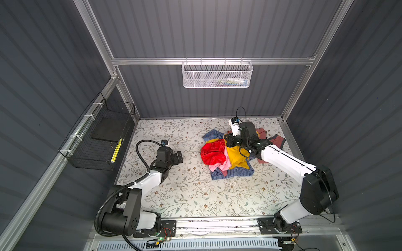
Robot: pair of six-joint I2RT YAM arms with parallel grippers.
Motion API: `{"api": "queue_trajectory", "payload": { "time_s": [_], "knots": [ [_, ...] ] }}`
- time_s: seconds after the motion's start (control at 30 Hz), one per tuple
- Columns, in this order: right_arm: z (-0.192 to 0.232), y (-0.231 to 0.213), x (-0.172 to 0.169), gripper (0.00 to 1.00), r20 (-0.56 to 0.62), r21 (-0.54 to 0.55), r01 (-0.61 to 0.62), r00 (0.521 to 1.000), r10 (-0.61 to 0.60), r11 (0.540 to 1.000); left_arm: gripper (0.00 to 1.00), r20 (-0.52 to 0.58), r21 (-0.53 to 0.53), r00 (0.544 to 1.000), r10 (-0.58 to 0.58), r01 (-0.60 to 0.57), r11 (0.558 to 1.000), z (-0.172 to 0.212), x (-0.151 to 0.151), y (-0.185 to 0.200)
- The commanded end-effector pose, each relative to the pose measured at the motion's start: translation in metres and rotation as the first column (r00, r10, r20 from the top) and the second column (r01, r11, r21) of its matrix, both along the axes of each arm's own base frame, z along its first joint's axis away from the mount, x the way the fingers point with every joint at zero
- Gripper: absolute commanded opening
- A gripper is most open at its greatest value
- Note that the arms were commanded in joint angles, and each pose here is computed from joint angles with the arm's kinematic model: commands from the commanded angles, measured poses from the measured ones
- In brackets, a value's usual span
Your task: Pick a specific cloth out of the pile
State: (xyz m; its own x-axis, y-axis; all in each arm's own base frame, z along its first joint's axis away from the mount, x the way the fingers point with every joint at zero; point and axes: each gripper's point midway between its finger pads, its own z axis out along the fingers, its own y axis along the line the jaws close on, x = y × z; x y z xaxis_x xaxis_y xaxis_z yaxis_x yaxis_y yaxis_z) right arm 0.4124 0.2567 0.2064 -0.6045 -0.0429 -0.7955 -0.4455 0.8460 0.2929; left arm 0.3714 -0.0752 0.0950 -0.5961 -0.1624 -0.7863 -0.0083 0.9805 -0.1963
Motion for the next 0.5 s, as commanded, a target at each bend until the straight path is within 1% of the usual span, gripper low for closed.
{"api": "queue_trajectory", "payload": {
  "time_s": [0.0, 0.07, 0.23, 0.33, 0.47],
  "knots": [
    [-0.006, 0.018, 0.005, 0.00, -0.029, 0.005, -0.051, 0.998, 0.051, 0.999, 1.00, 0.007, -0.005, 1.000, -0.020, 0.020, 1.000, 0.005, -0.002, -0.004],
    [-0.021, 0.029, 0.006, 0.00, -0.068, -0.011, -0.081, 0.995, 0.080, 0.997, 1.00, 0.004, -0.002, 1.000, -0.018, 0.018, 1.000, 0.005, -0.002, -0.003],
    [-0.048, 0.065, -0.002, 0.00, -0.117, -0.034, -0.182, 0.977, 0.177, 0.983, 1.00, 0.007, 0.001, 1.000, -0.012, 0.012, 1.000, 0.006, -0.002, -0.002],
    [-0.064, 0.076, 0.001, 0.00, -0.153, -0.039, -0.197, 0.970, 0.189, 0.980, 1.00, 0.004, 0.004, 1.000, -0.010, 0.010, 1.000, 0.005, -0.002, -0.001],
    [-0.081, 0.076, 0.006, 0.00, -0.200, -0.050, -0.170, 0.967, 0.157, 0.984, 1.00, 0.004, 0.008, 1.000, -0.008, 0.008, 1.000, 0.006, -0.004, 0.000]
  ]
}}
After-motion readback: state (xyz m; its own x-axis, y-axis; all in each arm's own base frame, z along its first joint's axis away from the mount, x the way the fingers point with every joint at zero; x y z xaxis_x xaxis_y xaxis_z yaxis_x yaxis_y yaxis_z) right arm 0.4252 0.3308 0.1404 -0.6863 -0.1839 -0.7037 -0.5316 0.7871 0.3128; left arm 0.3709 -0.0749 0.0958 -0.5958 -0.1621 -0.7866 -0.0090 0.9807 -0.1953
